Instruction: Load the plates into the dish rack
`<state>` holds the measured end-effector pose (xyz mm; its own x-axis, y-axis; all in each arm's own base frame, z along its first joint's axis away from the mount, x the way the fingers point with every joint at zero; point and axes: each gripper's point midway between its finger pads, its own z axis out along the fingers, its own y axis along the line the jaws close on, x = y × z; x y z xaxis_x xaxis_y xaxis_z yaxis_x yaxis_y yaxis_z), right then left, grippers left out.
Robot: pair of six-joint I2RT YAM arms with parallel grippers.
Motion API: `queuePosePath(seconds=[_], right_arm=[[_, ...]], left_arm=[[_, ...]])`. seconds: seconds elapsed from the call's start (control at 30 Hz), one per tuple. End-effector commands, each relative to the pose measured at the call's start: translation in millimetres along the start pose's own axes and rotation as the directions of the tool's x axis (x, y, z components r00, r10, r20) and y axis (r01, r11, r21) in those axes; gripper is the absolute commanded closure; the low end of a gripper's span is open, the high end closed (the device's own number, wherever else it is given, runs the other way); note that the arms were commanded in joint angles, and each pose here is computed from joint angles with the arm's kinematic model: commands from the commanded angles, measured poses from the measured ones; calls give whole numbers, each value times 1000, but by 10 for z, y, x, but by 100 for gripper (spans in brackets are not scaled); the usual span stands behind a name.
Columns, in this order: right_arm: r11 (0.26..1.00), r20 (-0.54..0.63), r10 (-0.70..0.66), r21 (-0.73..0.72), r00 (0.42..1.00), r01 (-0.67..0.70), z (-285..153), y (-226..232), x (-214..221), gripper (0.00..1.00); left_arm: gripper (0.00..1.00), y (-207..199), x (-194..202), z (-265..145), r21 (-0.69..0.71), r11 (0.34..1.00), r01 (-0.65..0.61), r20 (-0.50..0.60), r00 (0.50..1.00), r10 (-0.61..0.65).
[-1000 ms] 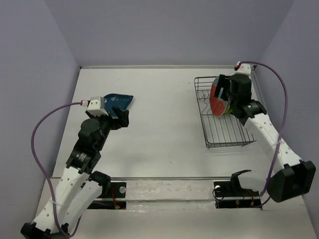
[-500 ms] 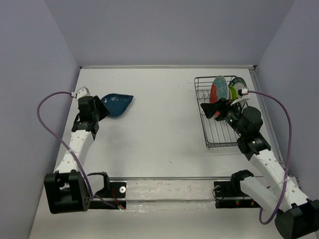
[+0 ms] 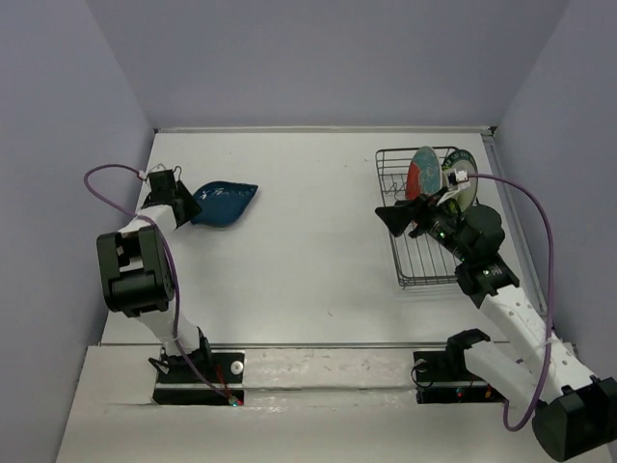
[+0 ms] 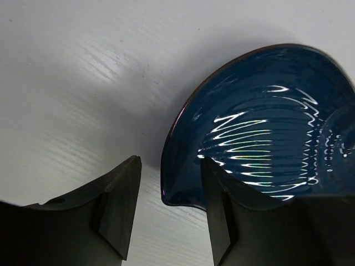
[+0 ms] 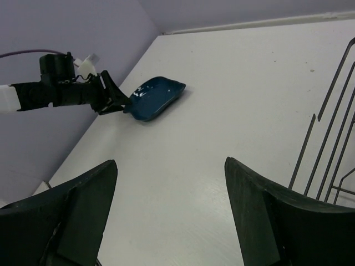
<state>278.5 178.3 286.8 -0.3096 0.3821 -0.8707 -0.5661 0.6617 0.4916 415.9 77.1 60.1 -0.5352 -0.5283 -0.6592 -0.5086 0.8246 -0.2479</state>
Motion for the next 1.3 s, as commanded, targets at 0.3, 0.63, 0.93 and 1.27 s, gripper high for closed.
queuePosePath(seconds=[0.3,0.63,0.93,1.27], right_arm=[[986,-118,-45,-167,992,25,322,434,217,17],[993,-267,105,-21,958,-115,1024,873,993,13],[950,-293,313,91,903,-300,1646,837,1497,9],[897,-391,442,199,807,-395,2022,653,2365,8]], left_arm=[[94,-158,111,255,148,988,39,-77,997,-27],[94,-547,357,-449,349,866,357,-92,933,-348],[94,-648,571,-1205,533,728,431,-12,864,-503],[94,-637,749,-1528,643,643,416,-7,843,-538]])
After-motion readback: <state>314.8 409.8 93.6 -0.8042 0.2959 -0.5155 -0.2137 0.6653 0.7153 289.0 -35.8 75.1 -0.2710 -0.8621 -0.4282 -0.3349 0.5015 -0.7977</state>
